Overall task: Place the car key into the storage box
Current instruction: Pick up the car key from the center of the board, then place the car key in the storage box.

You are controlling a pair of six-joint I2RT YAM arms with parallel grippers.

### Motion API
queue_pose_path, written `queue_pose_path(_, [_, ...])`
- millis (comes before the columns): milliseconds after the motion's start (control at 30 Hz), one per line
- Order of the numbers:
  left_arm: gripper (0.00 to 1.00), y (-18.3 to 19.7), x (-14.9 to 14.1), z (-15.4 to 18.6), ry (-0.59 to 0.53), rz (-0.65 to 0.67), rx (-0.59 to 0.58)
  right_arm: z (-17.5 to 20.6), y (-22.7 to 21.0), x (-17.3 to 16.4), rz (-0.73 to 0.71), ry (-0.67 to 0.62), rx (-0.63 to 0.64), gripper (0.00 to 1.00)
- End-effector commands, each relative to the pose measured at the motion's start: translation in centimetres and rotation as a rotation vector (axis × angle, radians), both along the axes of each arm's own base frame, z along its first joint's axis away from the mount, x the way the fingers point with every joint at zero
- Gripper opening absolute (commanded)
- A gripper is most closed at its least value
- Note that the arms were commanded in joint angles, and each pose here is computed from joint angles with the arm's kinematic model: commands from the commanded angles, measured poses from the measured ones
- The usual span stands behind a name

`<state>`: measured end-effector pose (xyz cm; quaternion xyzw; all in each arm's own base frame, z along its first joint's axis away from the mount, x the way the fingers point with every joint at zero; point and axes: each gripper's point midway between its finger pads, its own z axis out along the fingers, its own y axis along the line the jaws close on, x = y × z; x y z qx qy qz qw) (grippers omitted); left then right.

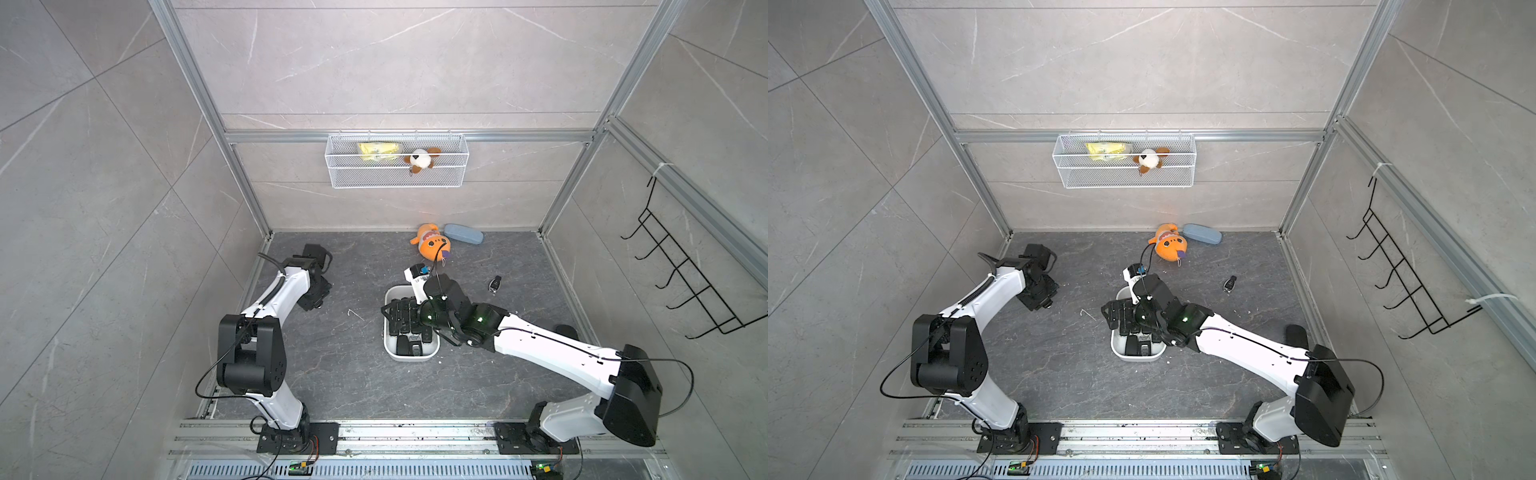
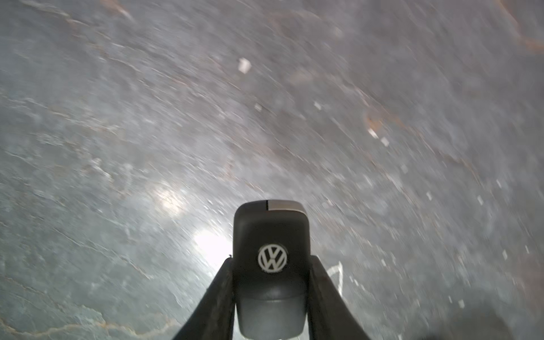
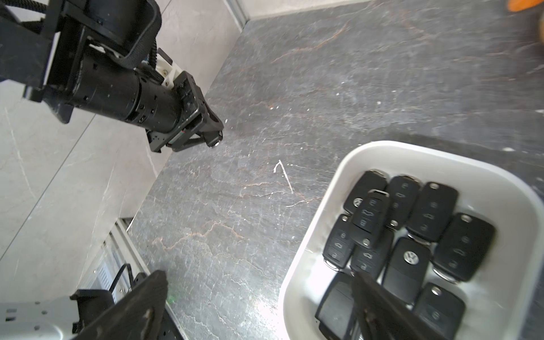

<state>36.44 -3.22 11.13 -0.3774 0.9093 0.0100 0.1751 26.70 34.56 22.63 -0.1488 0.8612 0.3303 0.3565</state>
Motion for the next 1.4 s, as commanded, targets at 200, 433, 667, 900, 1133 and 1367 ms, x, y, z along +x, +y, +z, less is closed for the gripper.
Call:
queue_pose_path(200, [0.29,-9.2,0.4,4.0,-0.051,-0.247,0.014,0.1,-5.5,-0.8,-0.161,-0.036,-0.034,0.99])
queue_pose_path(433, [0.29,-17.0,-0.9,3.8,-0.036,-0.459,-0.025,-0.2,-9.0,-1.7,-0.242,-0.046,-0.086,1.0])
queue_pose_path(667, [0.29,-23.6,-3.1,1.6,0.016,-0.647,-0.017,0.1,-11.8,-2.6,-0.301,-0.053,-0.111,1.0])
queue_pose_path(900, [0.3,-28.7,-4.4,-0.7,0.068,-0.766,-0.046,-0.1,-13.7,-3.6,-0.335,-0.04,-0.121,1.0])
queue_pose_path(1133, [0.3,-29.9,-4.0,-2.7,0.102,-0.805,-0.034,-0.1,-15.0,-4.1,-0.361,-0.038,-0.114,0.99])
queue_pose_path(1367, [0.3,-30.8,-3.3,-4.1,0.122,-0.825,-0.03,-0.3,-15.6,-4.5,-0.373,-0.032,-0.115,1.0])
